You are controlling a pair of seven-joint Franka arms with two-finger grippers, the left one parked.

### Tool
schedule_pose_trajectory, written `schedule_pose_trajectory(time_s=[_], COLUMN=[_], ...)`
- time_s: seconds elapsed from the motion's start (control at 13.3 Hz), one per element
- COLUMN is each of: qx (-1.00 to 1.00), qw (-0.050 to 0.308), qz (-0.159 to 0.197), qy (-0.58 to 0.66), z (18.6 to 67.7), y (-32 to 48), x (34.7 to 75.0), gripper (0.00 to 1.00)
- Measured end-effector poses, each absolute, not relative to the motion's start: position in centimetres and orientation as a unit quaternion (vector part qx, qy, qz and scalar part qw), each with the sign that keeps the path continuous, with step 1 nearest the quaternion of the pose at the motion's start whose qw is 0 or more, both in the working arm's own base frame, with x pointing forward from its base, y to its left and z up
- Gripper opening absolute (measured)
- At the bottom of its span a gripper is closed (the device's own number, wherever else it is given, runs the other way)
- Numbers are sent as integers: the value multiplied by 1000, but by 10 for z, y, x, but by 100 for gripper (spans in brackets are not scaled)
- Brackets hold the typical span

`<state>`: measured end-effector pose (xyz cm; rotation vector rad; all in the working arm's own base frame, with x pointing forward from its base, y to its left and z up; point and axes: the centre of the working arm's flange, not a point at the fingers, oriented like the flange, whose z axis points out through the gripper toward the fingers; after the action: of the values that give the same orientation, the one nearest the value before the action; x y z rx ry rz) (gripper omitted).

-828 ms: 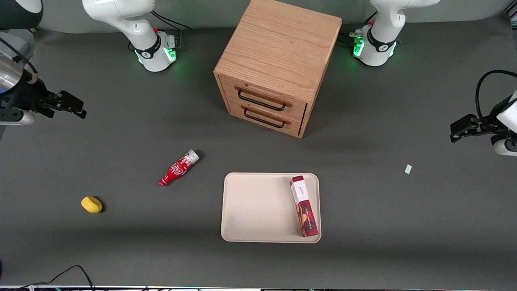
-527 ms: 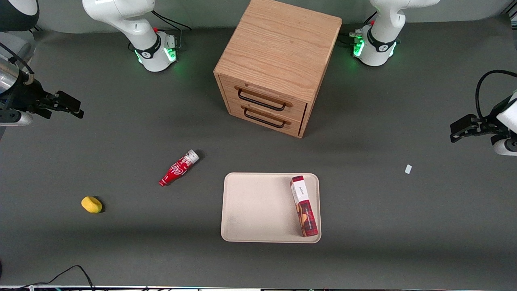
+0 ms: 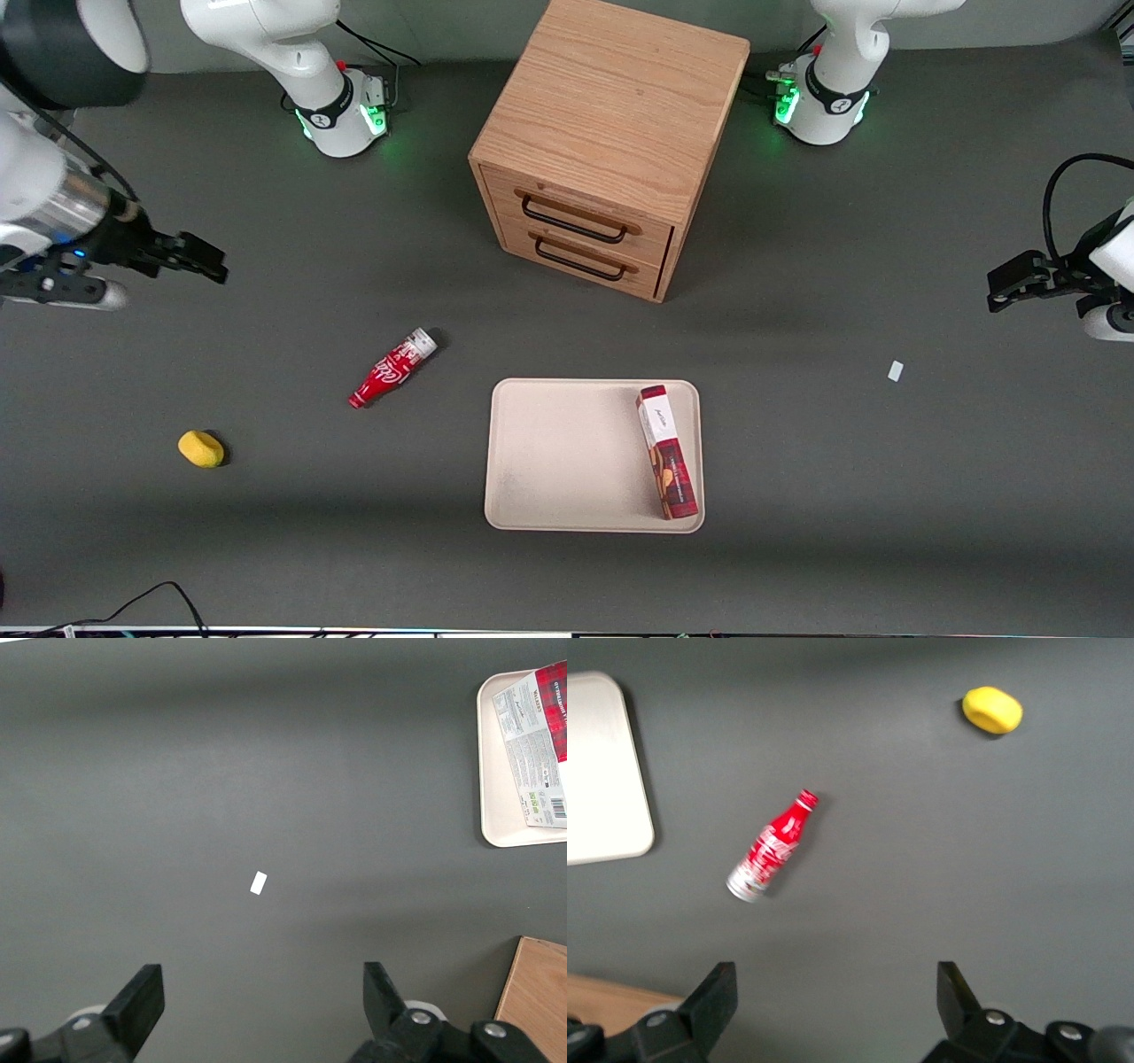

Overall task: Place coke bottle on tray
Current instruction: 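Move the open right gripper down toward the red Coca-Cola bottle, then close the right gripper around the bottle's body and lift it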

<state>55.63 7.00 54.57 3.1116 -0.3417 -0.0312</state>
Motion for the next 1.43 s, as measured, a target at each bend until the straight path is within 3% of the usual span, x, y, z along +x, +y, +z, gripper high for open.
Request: schedule_pose_trajectory(time_s=[0.45,0.75,1.13,1.43], qx=[955,935,932,930], qw=[-9,-14,-22,-16], qz=[6,-7,-10,-18], qy=[-296,-355,-362,-367], z=[377,274,199,182], y=[154,174,176,170], x=[560,559,558,556], gripper=[100,100,100,96])
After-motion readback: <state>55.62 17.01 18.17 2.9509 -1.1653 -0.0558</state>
